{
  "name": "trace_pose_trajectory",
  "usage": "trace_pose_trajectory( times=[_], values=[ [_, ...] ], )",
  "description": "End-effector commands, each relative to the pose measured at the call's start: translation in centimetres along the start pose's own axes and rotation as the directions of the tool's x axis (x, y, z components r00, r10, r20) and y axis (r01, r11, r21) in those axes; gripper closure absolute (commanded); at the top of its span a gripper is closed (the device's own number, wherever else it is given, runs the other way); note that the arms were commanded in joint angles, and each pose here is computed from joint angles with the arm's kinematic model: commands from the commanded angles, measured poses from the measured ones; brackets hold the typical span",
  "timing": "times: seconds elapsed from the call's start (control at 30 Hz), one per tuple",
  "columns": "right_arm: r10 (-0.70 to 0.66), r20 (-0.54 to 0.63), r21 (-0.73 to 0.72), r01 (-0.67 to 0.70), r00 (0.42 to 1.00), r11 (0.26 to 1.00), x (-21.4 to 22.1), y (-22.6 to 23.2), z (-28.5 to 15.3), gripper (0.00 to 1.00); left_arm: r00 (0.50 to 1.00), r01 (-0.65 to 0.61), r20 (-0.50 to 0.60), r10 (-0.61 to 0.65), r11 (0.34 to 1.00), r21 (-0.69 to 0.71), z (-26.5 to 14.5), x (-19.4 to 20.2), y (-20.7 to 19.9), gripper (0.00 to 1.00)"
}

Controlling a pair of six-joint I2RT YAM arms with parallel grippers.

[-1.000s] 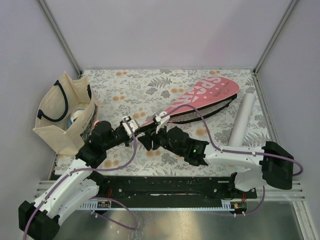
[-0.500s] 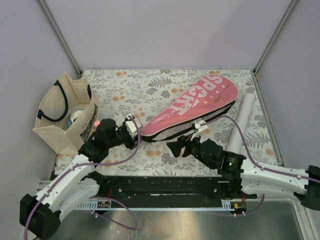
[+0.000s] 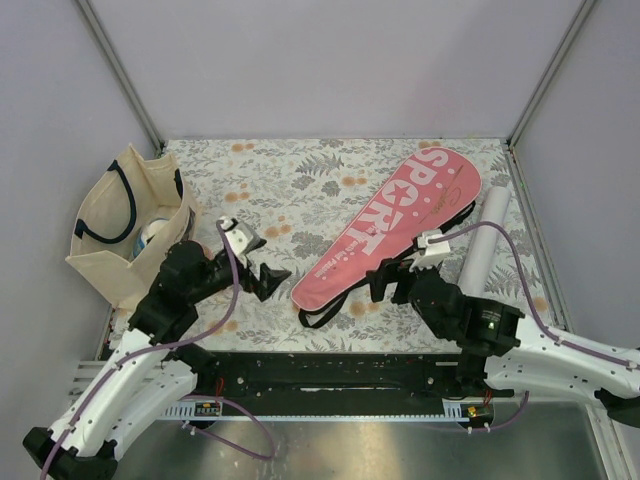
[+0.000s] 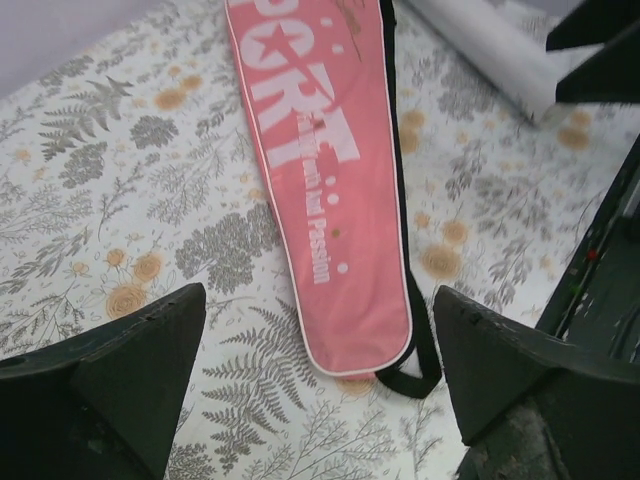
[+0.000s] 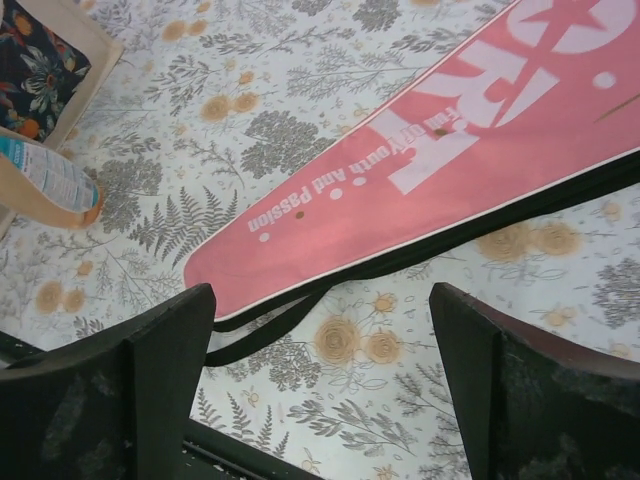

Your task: Pack up the badminton gear

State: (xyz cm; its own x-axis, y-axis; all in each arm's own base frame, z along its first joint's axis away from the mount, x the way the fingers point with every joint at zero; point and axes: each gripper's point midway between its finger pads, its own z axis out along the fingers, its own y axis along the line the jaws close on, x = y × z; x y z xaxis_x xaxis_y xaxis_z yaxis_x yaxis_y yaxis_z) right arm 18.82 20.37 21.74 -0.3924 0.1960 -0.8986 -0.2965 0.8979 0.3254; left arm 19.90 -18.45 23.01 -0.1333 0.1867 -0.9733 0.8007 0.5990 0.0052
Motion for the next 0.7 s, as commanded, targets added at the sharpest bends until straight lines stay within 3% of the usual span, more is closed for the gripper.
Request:
trace_pose_trajectory(
  times=[0.0,0.1,0.27,0.67],
  values=[
    [-0.05,0.045,0.125,0.044,0.998,0.991,-4.3,-2.2,-2.0,0.0,0.977,0.125,0.18,-0.113,0.99,-0.061,-1.2,-7.7,0.7,0.01],
    [-0.059,0.097,0.184,0.041,0.994,0.982,-6.5,-3.4,-3.1,0.0,0.962,0.182,0.214,-0.168,0.982,-0.051,-1.2,-9.6,0.7,0.01],
    [-0.114,0.176,0.27,0.063,0.978,0.961,-9.8,-5.7,-5.0,0.01,0.95,0.183,0.272,-0.155,0.98,-0.08,-1.9,-11.0,1.2,0.01],
    [0.006,0.27,0.2,-0.062,0.963,0.978,-11.4,-6.9,-7.3,0.0,0.924,0.113,0.382,-0.012,0.964,-0.241,-5.4,-10.1,2.7,0.01]
  ],
)
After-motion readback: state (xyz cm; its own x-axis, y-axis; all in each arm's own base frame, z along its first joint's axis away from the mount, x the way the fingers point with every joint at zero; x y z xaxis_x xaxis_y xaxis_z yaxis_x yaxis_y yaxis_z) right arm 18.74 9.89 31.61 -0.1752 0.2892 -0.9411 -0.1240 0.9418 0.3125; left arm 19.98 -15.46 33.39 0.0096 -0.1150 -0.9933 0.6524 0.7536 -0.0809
